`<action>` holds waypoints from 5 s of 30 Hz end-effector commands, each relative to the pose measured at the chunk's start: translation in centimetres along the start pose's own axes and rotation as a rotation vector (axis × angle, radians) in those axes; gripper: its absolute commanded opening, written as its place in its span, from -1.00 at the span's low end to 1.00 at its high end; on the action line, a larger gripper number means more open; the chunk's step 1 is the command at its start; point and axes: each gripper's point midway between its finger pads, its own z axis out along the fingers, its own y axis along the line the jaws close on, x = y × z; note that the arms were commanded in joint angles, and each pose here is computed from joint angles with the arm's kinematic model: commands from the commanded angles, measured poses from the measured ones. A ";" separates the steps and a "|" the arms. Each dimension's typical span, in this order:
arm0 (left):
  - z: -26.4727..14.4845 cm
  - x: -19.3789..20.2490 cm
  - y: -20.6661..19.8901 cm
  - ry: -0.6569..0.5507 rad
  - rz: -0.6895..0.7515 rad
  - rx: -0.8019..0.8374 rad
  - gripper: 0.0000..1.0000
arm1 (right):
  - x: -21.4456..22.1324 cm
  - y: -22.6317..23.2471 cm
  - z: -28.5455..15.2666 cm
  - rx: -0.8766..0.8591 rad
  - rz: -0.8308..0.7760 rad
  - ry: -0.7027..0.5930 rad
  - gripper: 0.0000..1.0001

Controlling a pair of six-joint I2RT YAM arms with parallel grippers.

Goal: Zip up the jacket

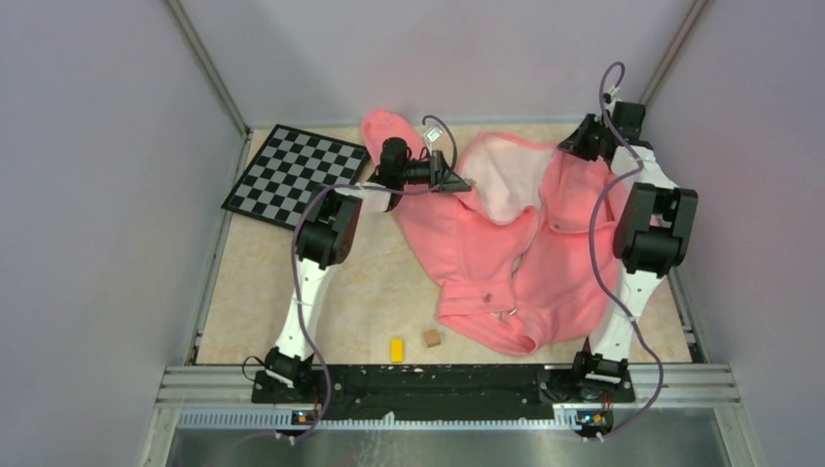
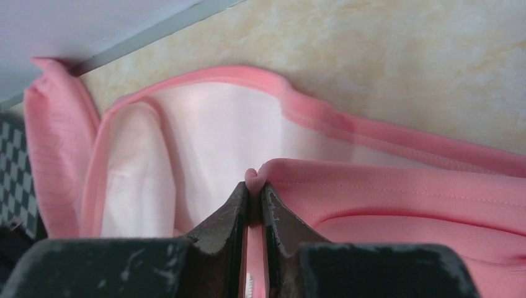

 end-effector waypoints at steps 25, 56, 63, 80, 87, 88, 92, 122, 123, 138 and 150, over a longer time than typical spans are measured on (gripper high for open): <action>-0.6 3.3 -5.3 0.193 0.279 0.347 -1.00 | 15.7 19.0 -11.5 -1.108 -0.488 0.442 -1.00; -0.6 1.9 -7.0 0.181 0.606 0.415 -1.00 | 19.4 18.5 -10.4 -1.146 -0.493 0.549 -1.00; -0.9 2.6 -7.4 0.205 0.660 0.441 -1.00 | 19.0 18.5 -9.9 -1.116 -0.555 0.499 -1.00; -0.8 2.9 -7.4 0.220 0.653 0.448 -1.00 | 18.1 19.5 -10.3 -1.106 -0.586 0.434 -1.00; -0.6 2.7 -7.3 0.219 0.650 0.447 -1.00 | 18.5 19.8 -10.8 -1.139 -0.592 0.437 -1.00; -0.6 2.7 -7.3 0.220 0.648 0.447 -1.00 | 18.5 19.8 -10.9 -1.143 -0.590 0.439 -1.00; -0.6 2.7 -7.2 0.223 0.645 0.446 -1.00 | 18.4 20.0 -11.1 -1.149 -0.597 0.433 -1.00; -0.5 3.0 -6.6 0.228 0.615 0.438 -1.00 | 17.9 20.9 -11.9 -1.180 -0.611 0.399 -1.00; -0.4 3.0 -6.6 0.230 0.614 0.439 -1.00 | 17.9 20.9 -11.9 -1.177 -0.610 0.401 -1.00; -0.7 3.4 -7.0 0.234 0.619 0.447 -1.00 | 18.0 20.2 -10.6 -1.109 -0.611 0.394 -1.00; -0.7 3.1 -7.0 0.232 0.623 0.445 -1.00 | 18.8 20.0 -11.2 -1.167 -0.586 0.436 -1.00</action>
